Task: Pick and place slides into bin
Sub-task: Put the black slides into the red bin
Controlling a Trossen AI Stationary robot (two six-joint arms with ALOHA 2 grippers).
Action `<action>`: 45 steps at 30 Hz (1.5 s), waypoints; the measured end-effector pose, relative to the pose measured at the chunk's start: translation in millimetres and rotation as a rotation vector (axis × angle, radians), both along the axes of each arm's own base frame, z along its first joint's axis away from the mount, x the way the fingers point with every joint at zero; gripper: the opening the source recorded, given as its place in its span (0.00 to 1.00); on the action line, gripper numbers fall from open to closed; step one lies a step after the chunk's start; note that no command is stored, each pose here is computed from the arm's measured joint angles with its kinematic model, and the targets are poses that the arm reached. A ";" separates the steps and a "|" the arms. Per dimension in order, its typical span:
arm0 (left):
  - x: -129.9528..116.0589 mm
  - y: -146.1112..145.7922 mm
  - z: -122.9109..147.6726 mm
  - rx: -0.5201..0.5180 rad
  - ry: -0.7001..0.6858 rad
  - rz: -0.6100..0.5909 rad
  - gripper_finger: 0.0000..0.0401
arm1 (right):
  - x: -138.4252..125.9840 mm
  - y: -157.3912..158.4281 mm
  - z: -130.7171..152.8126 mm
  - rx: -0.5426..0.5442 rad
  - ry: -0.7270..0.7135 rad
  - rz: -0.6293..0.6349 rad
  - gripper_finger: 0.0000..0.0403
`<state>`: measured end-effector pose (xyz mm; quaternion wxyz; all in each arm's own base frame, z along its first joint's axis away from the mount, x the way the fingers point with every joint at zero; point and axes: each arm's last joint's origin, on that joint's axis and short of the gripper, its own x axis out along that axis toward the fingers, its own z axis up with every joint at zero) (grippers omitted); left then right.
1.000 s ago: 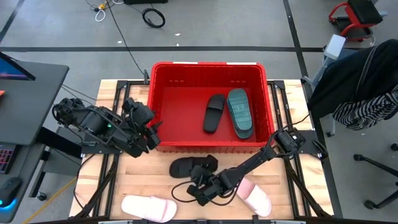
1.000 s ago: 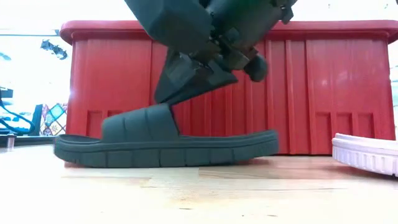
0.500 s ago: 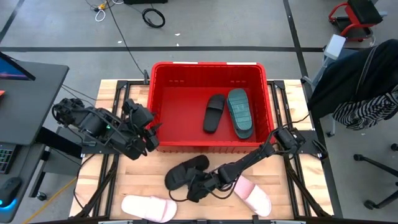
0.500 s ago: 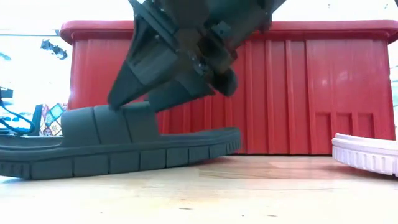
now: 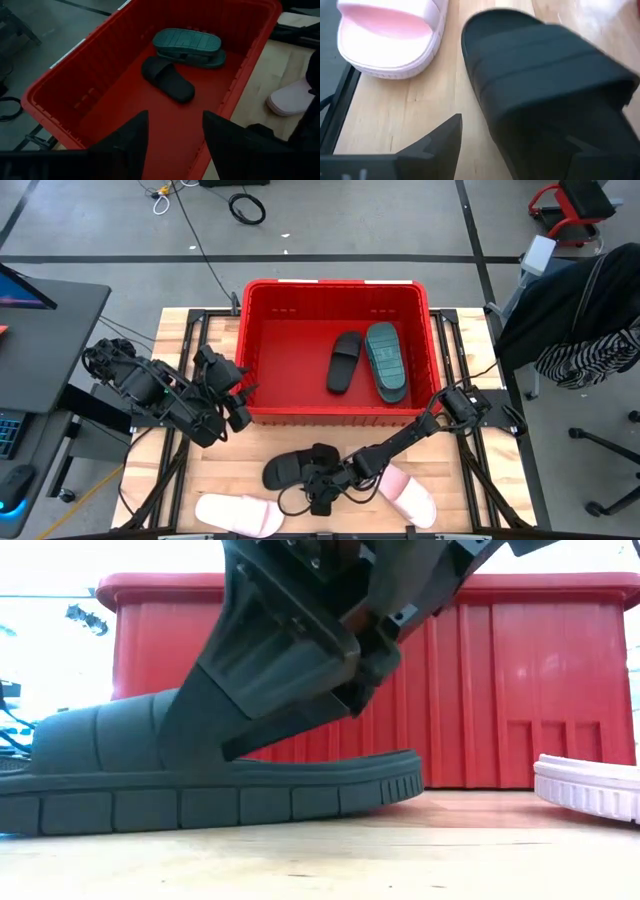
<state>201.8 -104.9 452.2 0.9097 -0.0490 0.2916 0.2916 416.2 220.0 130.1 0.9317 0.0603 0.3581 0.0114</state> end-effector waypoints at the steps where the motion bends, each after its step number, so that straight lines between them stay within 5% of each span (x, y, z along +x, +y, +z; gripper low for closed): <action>1: 0.1 -0.1 0.1 -0.001 -0.002 0.001 0.48 | 0.8 -0.2 0.4 -0.005 -0.015 0.003 0.52; 8: 5.1 -3.2 3.4 -0.018 -0.053 -0.017 0.48 | 3.5 -9.9 -12.8 -0.013 -0.091 -0.011 0.42; 13: 6.5 -4.0 4.4 -0.001 -0.050 -0.040 0.46 | 3.3 -9.5 -11.2 -0.063 -0.088 0.029 0.21; 17: 3.5 -2.1 6.5 0.025 -0.036 -0.065 0.47 | 6.5 -7.4 -0.3 0.011 -0.097 0.014 0.04; 24: -12.1 1.1 15.7 0.035 -0.056 -0.116 0.51 | 4.6 -7.1 35.0 0.068 -0.035 -0.028 0.03; 31: -27.2 -8.2 27.7 0.095 -0.089 -0.274 0.55 | -35.2 -30.1 128.1 0.062 0.035 -0.016 0.03; 36: -25.3 -18.5 33.0 0.213 -0.081 -0.406 0.55 | -73.4 -57.7 192.5 0.173 0.021 -0.066 0.02; 45: -18.2 -17.0 36.3 0.524 0.055 -0.573 0.56 | -102.6 -91.0 209.9 0.175 0.174 -0.121 0.02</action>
